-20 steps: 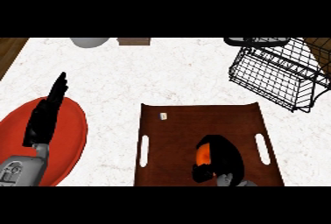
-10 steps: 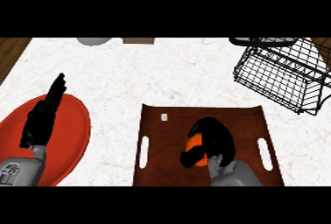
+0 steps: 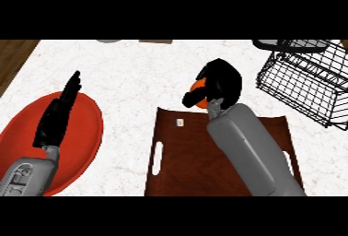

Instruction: Pick the squash from the tray and place it in the tiered basket

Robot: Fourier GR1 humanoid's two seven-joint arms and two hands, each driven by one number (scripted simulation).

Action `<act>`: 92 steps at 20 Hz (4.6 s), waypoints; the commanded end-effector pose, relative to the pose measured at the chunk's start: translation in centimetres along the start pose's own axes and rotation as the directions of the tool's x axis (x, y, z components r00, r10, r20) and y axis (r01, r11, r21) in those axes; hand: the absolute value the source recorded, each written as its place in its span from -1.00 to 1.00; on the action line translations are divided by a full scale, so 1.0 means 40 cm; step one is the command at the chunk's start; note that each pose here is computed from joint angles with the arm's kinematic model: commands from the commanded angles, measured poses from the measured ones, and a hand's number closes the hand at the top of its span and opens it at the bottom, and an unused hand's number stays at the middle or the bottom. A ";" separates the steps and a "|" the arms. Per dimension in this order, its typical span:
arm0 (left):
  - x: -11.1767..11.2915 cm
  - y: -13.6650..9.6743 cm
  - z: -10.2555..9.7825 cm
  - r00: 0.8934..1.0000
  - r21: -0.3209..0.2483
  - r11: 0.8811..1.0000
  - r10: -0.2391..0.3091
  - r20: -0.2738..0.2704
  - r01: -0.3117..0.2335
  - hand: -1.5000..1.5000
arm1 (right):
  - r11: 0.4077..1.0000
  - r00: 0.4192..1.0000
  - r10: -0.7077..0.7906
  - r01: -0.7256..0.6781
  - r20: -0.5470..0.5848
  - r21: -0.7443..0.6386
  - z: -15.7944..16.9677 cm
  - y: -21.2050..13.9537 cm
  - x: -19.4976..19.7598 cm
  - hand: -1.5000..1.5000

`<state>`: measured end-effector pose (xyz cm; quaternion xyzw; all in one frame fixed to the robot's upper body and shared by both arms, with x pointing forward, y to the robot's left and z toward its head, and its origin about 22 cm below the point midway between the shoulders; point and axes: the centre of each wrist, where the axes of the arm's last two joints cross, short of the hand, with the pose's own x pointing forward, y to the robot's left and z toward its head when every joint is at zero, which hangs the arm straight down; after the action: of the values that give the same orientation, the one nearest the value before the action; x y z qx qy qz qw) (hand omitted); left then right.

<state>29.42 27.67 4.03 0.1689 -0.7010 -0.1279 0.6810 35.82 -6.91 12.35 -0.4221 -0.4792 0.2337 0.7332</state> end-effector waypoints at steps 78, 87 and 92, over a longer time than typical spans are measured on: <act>-0.051 0.063 0.047 0.997 0.070 0.998 -0.001 -0.071 0.006 0.00 | 0.746 0.944 -0.303 0.148 -0.133 -0.650 -0.286 -0.586 -0.246 -1.00; -0.052 0.095 0.064 0.996 0.105 0.994 -0.013 -0.091 0.023 0.00 | 0.765 0.903 -0.403 0.241 -0.152 -0.597 -0.090 -0.675 -0.422 -1.00; -0.055 0.064 0.064 0.996 0.103 0.995 0.006 -0.087 0.003 0.00 | 0.698 0.881 -0.470 0.333 -0.054 -0.633 0.054 -0.676 -0.565 -1.00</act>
<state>26.60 31.33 2.93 0.2138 -0.6758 -0.0843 0.7003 27.69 -36.63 24.59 -0.5497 -0.5100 -0.1329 0.6481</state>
